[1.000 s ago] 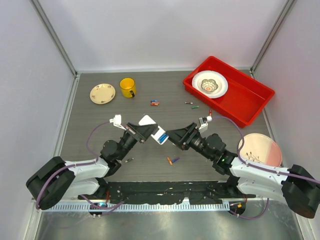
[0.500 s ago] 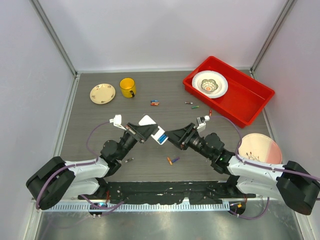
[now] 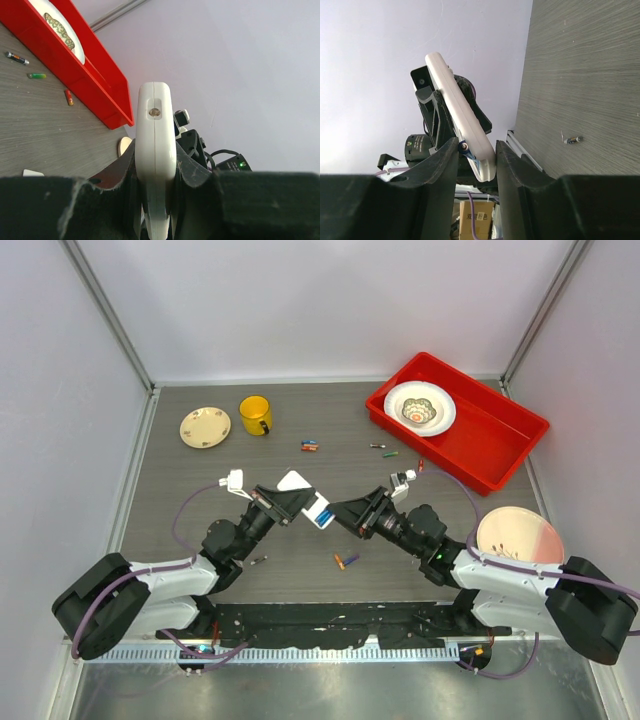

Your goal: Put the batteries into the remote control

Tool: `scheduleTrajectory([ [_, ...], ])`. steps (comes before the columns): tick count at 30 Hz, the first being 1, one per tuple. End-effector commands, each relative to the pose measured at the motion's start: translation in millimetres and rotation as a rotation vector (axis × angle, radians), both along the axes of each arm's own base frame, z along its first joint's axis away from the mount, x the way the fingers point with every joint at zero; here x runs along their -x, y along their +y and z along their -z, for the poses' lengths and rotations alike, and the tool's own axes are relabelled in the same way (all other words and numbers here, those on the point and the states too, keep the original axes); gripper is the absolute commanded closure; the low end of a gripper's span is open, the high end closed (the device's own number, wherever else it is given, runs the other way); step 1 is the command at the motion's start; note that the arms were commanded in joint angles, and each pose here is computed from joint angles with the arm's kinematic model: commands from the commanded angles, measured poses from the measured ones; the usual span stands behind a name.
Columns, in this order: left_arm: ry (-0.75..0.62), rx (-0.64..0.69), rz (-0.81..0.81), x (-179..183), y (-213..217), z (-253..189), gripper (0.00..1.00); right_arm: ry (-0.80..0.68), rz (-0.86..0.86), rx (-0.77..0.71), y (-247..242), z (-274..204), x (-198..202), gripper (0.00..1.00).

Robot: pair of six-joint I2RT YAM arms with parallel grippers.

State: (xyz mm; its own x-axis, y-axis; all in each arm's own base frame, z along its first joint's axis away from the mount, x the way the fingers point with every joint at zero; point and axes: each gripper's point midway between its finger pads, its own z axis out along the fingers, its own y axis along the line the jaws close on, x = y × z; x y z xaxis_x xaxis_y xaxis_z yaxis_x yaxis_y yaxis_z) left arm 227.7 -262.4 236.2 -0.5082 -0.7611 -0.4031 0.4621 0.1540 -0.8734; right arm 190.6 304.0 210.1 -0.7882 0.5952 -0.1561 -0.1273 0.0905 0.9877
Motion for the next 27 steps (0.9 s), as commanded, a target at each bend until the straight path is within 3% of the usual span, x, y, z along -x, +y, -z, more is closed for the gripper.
scheduleTrajectory([
  [1,-0.243,0.244,-0.035,16,25,-88,1.0,-0.046,-0.035,-0.014,7,-15,3,0.62],
  [27,-0.237,0.247,-0.02,17,23,-88,1.0,-0.102,-0.104,0.098,27,-13,9,0.82],
])
